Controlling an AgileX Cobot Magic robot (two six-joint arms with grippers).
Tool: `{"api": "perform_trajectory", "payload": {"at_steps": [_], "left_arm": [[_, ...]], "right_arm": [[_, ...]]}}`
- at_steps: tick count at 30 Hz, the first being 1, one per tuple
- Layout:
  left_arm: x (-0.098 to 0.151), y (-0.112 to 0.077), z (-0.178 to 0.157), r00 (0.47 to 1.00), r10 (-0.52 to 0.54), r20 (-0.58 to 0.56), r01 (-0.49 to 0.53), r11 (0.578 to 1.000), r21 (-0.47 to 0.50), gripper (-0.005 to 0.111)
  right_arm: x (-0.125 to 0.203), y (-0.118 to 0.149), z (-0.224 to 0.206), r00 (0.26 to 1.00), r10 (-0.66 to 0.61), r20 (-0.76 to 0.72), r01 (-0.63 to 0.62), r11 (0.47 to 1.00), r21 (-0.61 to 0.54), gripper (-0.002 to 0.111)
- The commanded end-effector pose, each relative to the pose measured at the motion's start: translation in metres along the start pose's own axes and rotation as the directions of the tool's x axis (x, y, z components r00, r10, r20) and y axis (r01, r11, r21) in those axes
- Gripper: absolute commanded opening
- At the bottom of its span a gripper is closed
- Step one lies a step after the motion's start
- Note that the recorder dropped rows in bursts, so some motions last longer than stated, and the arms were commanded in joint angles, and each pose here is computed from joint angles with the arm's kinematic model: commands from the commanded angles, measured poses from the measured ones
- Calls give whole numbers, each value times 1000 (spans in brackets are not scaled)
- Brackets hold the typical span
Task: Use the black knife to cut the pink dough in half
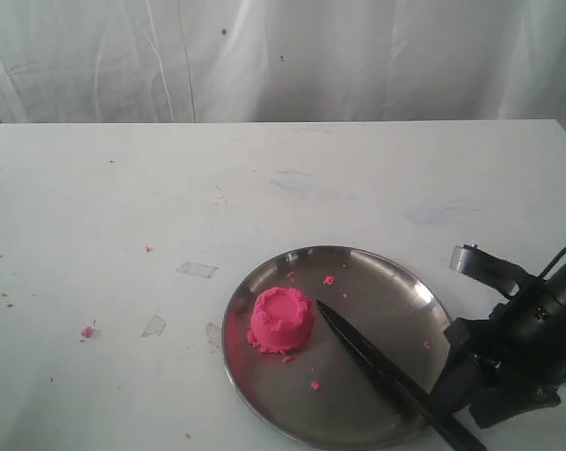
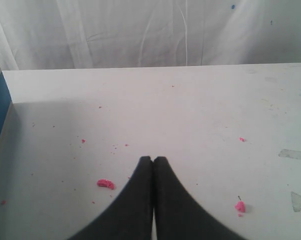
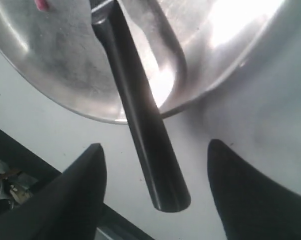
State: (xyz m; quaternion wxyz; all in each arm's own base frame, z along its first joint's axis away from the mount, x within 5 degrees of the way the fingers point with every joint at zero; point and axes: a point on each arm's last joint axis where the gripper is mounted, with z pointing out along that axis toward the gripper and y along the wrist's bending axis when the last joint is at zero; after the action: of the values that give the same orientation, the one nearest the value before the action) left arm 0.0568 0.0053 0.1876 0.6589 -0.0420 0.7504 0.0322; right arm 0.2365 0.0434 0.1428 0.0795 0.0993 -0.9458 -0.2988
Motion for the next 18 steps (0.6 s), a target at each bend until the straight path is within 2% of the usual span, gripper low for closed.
{"api": "perform_trajectory", "payload": {"at_steps": [1,6,18], "left_arm": [[0,0,0,1000,-11,7,11,1000,0,0],[0,0,0,1000,-11,7,11,1000,0,0],[0,0,0,1000,-11,7,11,1000,0,0]], "right_arm": [[-1,-8,11,999,23,-39,-24,999,-26,56],[-5,-10,21,997,51,-59,-56,994,-93,56],[-5,-14,27,995,45,-94,-56,992,-110,55]]}}
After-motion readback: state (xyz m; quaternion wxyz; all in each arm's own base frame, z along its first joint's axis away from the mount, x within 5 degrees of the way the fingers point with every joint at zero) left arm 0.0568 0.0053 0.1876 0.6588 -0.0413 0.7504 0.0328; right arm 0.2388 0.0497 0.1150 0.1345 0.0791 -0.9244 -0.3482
